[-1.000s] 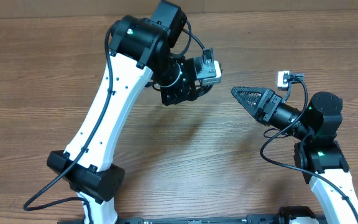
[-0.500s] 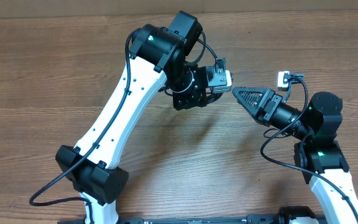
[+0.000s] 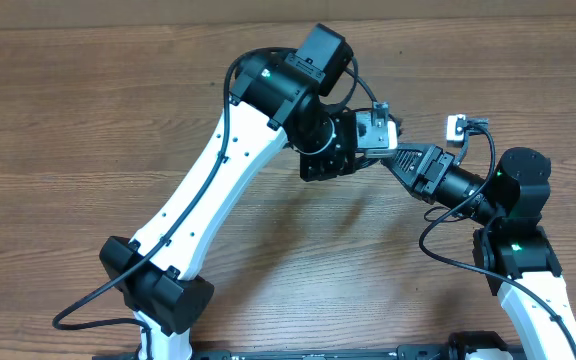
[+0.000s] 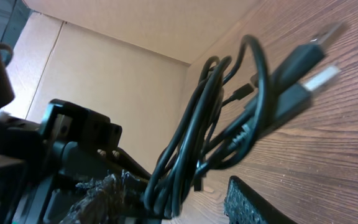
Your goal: Untangle cables
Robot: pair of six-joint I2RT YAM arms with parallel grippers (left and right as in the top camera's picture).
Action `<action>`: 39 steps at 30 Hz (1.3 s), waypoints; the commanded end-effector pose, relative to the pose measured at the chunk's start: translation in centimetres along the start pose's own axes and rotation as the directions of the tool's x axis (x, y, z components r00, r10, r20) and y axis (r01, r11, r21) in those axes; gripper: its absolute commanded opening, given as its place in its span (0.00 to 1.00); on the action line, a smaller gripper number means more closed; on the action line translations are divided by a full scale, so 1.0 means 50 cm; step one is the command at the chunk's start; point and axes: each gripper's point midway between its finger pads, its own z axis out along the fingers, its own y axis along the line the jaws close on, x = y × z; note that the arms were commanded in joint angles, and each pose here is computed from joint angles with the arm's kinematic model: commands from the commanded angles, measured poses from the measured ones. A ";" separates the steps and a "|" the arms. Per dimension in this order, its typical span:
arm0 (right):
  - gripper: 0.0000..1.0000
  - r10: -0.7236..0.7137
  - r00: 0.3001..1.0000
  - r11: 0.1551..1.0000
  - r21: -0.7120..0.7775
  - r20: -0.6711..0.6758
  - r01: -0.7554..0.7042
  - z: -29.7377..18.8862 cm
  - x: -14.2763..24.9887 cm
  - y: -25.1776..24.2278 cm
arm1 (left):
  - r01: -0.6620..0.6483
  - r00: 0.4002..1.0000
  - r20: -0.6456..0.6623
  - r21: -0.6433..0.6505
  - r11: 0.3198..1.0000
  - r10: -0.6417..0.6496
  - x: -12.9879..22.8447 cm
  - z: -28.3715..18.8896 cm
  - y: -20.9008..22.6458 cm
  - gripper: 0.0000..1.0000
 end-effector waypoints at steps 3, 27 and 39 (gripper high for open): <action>0.52 -0.032 0.999 0.999 -0.015 0.013 0.032 -0.003 -0.011 0.021 | -0.006 1.000 0.025 0.012 1.000 0.006 -0.017 0.005 -0.007 0.05; 0.45 -0.054 0.998 0.998 -0.014 0.014 0.054 -0.003 -0.011 0.021 | 0.000 0.998 0.065 0.053 0.999 -0.004 -0.037 0.008 -0.027 0.04; 0.04 -0.050 0.999 0.999 -0.010 0.015 0.050 -0.003 -0.011 0.018 | -0.012 0.998 0.070 0.050 0.999 0.008 -0.044 0.011 -0.028 0.04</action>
